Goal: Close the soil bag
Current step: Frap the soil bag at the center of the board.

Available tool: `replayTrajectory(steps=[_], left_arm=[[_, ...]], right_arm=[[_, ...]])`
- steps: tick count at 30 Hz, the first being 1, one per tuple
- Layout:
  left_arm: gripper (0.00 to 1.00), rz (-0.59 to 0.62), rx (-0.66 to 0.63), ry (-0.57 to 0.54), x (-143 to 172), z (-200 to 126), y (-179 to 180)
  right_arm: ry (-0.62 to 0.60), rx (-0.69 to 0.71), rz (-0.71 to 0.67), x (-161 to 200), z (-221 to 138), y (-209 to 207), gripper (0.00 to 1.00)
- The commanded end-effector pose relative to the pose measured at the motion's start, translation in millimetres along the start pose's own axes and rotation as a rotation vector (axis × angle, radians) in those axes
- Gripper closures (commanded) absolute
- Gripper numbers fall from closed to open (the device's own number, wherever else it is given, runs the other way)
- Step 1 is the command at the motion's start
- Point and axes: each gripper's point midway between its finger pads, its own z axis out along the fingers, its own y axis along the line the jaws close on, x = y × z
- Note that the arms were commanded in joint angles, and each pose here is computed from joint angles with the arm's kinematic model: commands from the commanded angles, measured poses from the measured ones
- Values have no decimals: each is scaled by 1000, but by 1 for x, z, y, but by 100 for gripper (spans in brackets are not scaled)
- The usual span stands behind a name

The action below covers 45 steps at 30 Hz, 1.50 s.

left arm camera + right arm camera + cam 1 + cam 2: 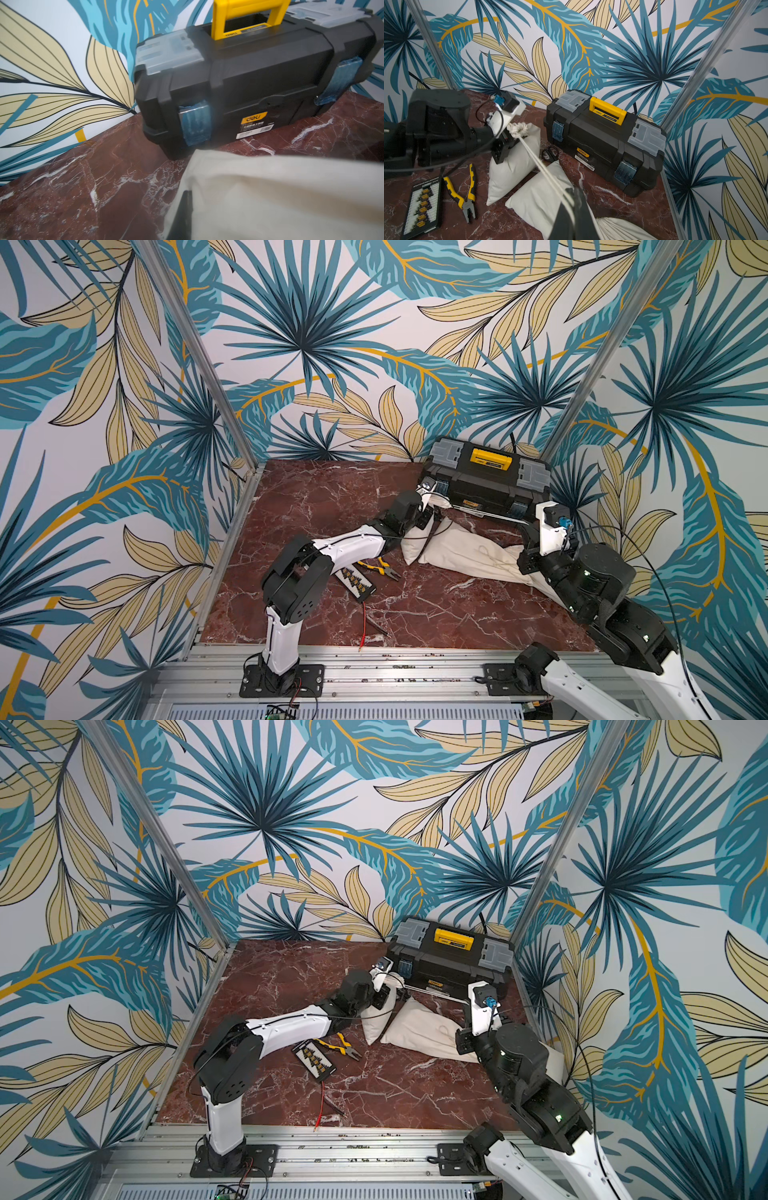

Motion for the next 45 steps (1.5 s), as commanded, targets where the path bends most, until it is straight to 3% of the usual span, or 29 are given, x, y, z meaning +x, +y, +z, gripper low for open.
replayTrajectory(steps=[1,4,6,9,11,15,18,21,26,28,31,36,45], left_arm=[[99,-190,-520,310,99,-36,197],[99,-208,-635,287,88,-68,248],[98,-146,-690,298,82,-83,262],[94,-67,-676,344,84,-86,252],[86,-13,-643,369,97,-79,237],[77,98,-569,485,119,-61,202],[58,165,-446,443,112,-49,164],[45,198,-311,349,94,-46,131],[22,285,-22,133,56,-66,59],[18,319,128,41,44,-78,24],[16,352,305,-74,28,-93,-17],[22,396,506,-129,15,-100,-60],[44,379,413,-108,4,-60,-42]], right_arm=[[-436,280,303,-94,-81,-83,100],[-419,237,300,-87,-64,-70,100],[-371,175,282,-77,-36,-49,100],[-255,71,250,-48,25,-7,100],[-176,-28,249,-21,68,28,100],[-56,-143,260,23,116,70,100],[-40,-196,264,29,125,83,100],[-50,-211,251,19,122,85,100],[-43,-213,224,12,120,84,100],[-39,-216,224,13,121,85,100],[-37,-233,229,14,123,88,100],[-34,-261,240,13,123,93,100],[-40,-264,246,13,118,92,100]])
